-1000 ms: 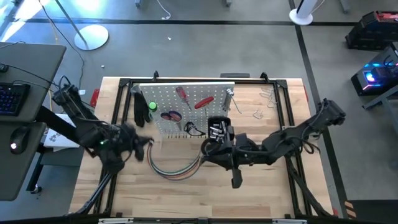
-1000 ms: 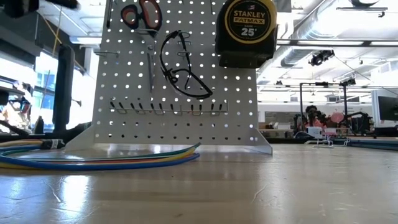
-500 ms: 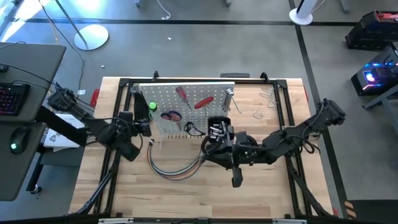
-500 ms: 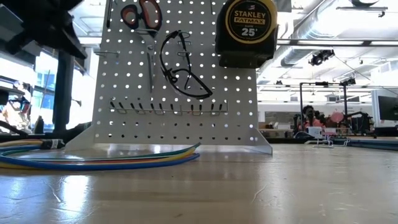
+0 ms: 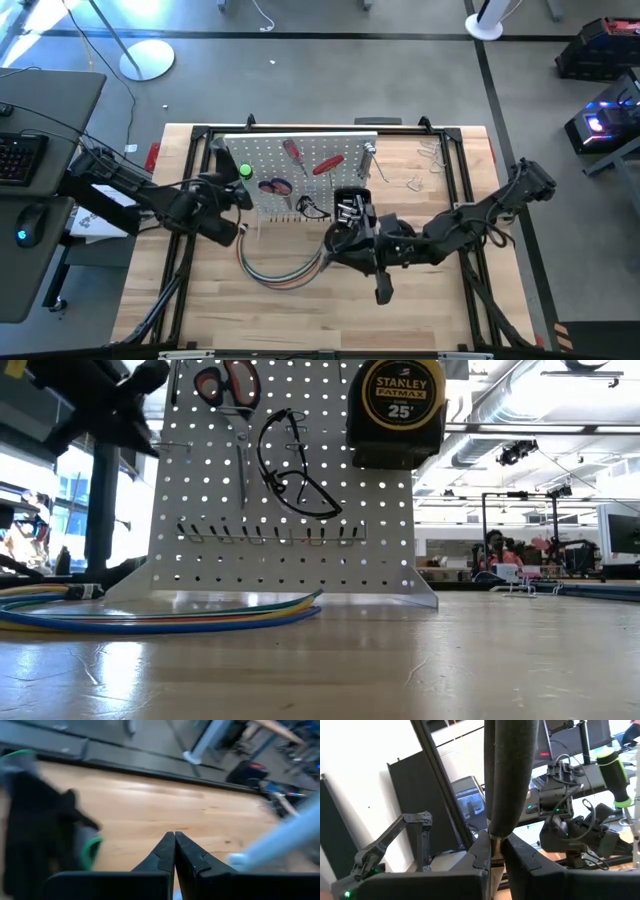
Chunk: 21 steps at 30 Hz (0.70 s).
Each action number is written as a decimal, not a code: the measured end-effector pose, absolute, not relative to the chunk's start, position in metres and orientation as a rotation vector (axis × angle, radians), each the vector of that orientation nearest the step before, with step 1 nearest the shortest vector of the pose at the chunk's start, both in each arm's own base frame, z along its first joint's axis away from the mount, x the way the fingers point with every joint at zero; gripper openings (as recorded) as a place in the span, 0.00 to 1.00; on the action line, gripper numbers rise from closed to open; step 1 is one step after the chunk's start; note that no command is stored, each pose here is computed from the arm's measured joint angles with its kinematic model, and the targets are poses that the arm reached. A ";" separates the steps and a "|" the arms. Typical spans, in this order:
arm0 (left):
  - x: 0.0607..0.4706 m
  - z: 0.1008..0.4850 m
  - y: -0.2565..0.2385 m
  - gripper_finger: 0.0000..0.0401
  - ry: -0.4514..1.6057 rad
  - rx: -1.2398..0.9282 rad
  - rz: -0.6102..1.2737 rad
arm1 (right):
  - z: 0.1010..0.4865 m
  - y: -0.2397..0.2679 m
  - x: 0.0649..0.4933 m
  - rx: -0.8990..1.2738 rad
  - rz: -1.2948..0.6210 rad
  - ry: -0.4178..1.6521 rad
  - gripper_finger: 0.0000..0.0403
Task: Hang tools onto peg board
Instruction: Hang the plier on the peg board
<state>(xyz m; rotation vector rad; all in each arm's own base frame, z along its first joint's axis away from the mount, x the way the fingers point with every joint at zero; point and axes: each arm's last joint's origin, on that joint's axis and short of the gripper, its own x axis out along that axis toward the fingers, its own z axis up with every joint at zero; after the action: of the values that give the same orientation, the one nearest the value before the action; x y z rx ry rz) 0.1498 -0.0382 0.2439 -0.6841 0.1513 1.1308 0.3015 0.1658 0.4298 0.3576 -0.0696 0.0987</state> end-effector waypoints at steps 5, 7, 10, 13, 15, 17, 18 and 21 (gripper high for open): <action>0.163 0.249 -0.043 0.00 0.121 -0.628 1.049 | 0.430 0.167 0.301 0.344 0.123 -0.064 0.04; 0.168 0.251 -0.046 0.00 0.127 -0.633 1.017 | 0.430 0.167 0.301 0.337 0.134 -0.064 0.04; 0.173 0.254 -0.049 0.00 0.131 -0.662 0.972 | 0.430 0.169 0.300 0.327 0.145 -0.061 0.04; 0.179 0.256 -0.052 0.00 0.128 -0.668 0.934 | 0.429 0.169 0.300 0.320 0.147 -0.061 0.04; 0.184 0.258 -0.054 0.00 0.130 -0.674 0.900 | 0.429 0.170 0.300 0.304 0.151 -0.056 0.04; 0.189 0.260 -0.057 0.00 0.139 -0.686 0.858 | 0.428 0.171 0.300 0.288 0.150 -0.050 0.04; 0.192 0.261 -0.058 0.00 0.141 -0.695 0.838 | 0.427 0.171 0.300 0.283 0.149 -0.042 0.04; 0.200 0.261 -0.063 0.00 0.157 -0.711 0.782 | 0.425 0.171 0.299 0.272 0.149 -0.019 0.04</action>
<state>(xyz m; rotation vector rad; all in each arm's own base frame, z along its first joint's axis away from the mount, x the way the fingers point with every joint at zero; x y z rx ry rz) 0.2004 -0.0631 0.2608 -0.7108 0.1566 0.7818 0.2993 0.1715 0.4249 0.2719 -0.0191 0.1492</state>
